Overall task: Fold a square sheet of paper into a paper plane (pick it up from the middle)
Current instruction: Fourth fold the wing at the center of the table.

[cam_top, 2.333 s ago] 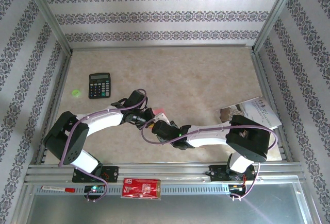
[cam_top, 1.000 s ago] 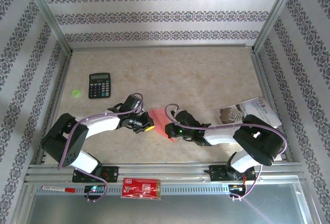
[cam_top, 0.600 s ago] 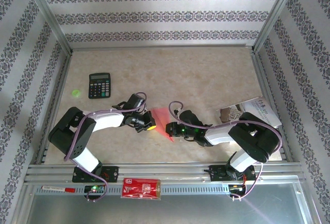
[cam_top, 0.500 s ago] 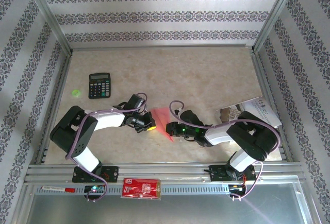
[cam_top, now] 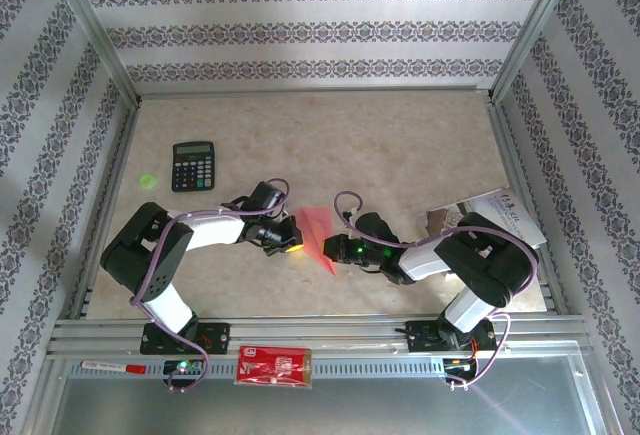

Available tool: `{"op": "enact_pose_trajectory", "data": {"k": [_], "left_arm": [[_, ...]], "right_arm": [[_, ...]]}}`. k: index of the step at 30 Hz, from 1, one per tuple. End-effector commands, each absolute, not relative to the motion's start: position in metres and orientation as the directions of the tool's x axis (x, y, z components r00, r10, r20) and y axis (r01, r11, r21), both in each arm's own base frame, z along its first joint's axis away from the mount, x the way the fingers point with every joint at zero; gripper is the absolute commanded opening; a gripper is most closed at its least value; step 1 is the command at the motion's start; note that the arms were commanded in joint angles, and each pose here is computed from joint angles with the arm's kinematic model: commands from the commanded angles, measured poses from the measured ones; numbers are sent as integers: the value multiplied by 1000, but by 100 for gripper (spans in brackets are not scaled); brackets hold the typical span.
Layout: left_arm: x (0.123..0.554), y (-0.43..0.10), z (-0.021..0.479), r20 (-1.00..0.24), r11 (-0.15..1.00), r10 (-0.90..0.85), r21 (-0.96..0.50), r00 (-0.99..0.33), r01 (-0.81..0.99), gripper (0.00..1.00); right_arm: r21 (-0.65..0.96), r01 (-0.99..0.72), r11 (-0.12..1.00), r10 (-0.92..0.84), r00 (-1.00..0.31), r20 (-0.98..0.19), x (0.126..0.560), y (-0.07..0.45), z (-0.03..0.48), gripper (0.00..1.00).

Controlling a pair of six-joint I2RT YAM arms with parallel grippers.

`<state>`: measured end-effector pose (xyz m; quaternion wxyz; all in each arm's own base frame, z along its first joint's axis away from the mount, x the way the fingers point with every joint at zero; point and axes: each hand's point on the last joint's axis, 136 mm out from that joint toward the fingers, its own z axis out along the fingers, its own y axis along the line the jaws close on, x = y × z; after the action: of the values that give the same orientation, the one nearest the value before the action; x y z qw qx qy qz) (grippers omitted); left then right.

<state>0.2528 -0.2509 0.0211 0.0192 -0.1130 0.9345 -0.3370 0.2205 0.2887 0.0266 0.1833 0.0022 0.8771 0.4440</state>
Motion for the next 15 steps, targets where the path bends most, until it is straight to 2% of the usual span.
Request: {"op": "enact_pose_trajectory", "data": {"k": [1,7,15], "left_arm": [[258,-255,49,-29,721,-226,-677,-974,-147,8],[256,-240,59,-53,732,-275,-659,-960,-173,9],[249,-232,44,-17,750,-292,-624,-956,-218,3]], "right_arm": [[803,-201,560,147,-930,-336,222,296,42,0],[818,-224,530,107,-939,-327,219,311,47,0],[841,-212,498,112,-946,-304,218,321,49,0]]}}
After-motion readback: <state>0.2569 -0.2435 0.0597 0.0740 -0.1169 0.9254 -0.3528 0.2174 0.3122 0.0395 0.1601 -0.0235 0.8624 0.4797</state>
